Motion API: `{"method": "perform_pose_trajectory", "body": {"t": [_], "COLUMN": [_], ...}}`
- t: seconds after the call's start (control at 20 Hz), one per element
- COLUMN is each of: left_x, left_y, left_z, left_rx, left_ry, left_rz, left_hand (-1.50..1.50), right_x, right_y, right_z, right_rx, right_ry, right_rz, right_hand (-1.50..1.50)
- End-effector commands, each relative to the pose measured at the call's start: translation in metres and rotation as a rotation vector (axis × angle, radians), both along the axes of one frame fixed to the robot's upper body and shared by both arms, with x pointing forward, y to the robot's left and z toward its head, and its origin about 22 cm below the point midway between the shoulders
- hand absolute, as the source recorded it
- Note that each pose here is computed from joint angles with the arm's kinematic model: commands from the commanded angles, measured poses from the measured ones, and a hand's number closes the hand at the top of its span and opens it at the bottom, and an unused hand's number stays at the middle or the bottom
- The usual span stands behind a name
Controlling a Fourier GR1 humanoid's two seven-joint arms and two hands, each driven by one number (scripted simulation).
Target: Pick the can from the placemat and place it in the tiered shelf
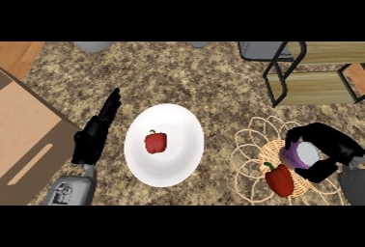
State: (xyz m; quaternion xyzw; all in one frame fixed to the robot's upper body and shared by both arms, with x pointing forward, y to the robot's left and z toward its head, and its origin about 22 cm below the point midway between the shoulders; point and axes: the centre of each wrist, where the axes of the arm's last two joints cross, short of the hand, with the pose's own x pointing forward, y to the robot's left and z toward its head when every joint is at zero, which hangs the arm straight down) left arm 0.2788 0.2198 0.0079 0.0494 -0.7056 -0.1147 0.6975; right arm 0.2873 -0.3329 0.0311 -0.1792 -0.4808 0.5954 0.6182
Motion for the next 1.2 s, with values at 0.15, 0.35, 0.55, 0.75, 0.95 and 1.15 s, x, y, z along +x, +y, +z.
{"method": "perform_pose_trajectory", "body": {"t": [0.15,0.35,0.55,0.75,0.95,1.15], "left_x": [-0.004,0.001,0.012,-0.003,0.01,0.011], "left_y": [0.009,0.011,0.0,0.015,0.008,0.002], "left_z": [0.008,-0.002,0.02,-0.003,0.017,0.0], "left_rx": [-0.002,-0.002,0.013,0.007,0.012,0.003], "left_ry": [0.005,0.016,0.0,0.005,-0.007,0.008], "left_rz": [0.006,0.009,0.01,0.015,-0.009,0.001], "left_hand": [0.0,0.0,0.0,0.0,0.0,0.0], "right_x": [-0.019,-0.05,-0.061,-0.076,-0.099,-0.096], "right_y": [0.06,0.123,0.157,0.138,0.136,0.133], "right_z": [-0.002,-0.016,-0.005,0.036,0.065,0.114], "right_rx": [-0.005,0.015,0.097,0.382,0.45,0.5], "right_ry": [-0.114,-0.17,-0.215,-0.327,-0.443,-0.558], "right_rz": [-0.244,-0.366,-0.374,-0.442,-0.465,-0.51], "right_hand": [1.5,1.5,1.5,1.5,1.5,1.5]}}
